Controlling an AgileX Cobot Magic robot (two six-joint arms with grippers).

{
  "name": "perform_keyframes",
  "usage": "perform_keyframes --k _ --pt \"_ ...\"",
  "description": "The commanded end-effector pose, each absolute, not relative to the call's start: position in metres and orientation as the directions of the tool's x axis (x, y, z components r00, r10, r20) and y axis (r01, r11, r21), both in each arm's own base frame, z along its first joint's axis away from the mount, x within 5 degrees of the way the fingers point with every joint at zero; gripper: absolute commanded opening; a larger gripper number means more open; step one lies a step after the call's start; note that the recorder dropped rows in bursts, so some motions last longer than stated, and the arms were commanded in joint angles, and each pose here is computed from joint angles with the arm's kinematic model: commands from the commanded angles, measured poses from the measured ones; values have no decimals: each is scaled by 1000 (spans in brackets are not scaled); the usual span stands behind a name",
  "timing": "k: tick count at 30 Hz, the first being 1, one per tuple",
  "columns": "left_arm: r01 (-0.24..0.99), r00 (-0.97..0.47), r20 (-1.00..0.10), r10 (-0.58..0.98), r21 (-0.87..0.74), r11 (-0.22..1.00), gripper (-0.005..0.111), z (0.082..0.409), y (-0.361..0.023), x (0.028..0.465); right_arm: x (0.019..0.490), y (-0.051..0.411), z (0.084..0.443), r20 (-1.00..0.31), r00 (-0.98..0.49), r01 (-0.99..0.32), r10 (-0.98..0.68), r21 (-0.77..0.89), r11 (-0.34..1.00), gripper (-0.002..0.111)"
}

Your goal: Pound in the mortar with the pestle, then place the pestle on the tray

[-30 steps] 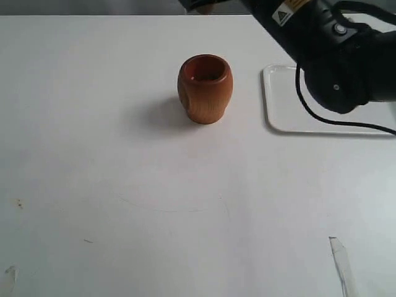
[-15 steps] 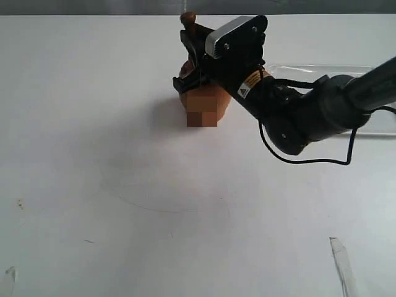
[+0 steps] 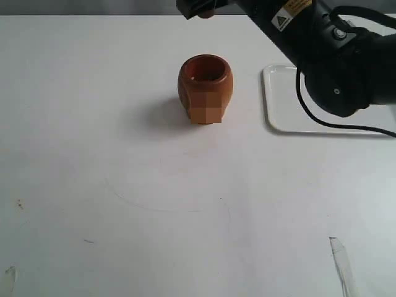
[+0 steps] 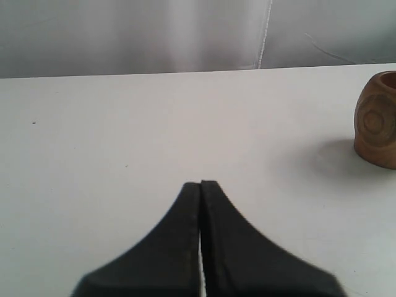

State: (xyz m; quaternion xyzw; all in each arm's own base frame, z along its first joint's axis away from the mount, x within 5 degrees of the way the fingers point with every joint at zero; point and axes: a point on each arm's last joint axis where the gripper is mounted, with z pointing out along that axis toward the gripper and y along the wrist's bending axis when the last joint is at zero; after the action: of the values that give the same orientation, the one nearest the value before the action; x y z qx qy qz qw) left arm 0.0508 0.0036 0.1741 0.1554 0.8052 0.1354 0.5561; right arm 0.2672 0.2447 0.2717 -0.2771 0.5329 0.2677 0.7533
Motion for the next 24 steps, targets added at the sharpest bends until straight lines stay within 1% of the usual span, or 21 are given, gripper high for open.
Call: perform_keyframes --k 1,4,9,11,12,13,15,16,17,18,19,20,22,23,24 --pt "103 -328 -861 390 378 920 0 174 3 51 274 250 243 -976 218 -703 -12 -165 692 0" --pt "103 -328 -861 390 378 920 0 174 3 51 283 257 204 -985 163 -709 -51 -153 688 0" --pt "103 -328 -861 390 378 920 0 174 3 51 292 260 128 -989 11 -701 -146 -112 704 0" --pt "103 -328 -861 390 378 920 0 174 3 51 291 261 117 -986 -6 -712 -168 -114 693 0" --pt "103 -328 -861 390 378 920 0 174 3 51 290 262 118 -985 1 -720 -171 -119 684 0" --pt "103 -328 -861 390 378 920 0 174 3 51 290 262 124 -987 18 -723 -161 -124 680 0" --pt "103 -328 -861 390 378 920 0 174 3 51 289 262 149 -991 71 -717 -115 -131 685 0" --pt "103 -328 -861 390 378 920 0 174 3 51 287 260 181 -988 136 -708 -67 -144 691 0" --pt "103 -328 -861 390 378 920 0 174 3 51 284 257 200 -984 175 -701 -46 -157 696 0" --pt "103 -328 -861 390 378 920 0 174 3 51 277 251 236 -969 246 -684 -18 -187 705 0" --pt "103 -328 -861 390 378 920 0 174 3 51 273 246 255 -960 280 -670 -8 -202 714 0" --pt "103 -328 -861 390 378 920 0 174 3 51 262 235 290 -946 323 -645 6 -215 733 0" --pt "103 -328 -861 390 378 920 0 174 3 51 247 216 327 -941 338 -603 -25 -237 762 0" --pt "103 -328 -861 390 378 920 0 174 3 51 242 210 336 -939 337 -587 -62 -261 766 0" --pt "103 -328 -861 390 378 920 0 174 3 51 234 199 345 -920 340 -559 -194 -363 745 0"
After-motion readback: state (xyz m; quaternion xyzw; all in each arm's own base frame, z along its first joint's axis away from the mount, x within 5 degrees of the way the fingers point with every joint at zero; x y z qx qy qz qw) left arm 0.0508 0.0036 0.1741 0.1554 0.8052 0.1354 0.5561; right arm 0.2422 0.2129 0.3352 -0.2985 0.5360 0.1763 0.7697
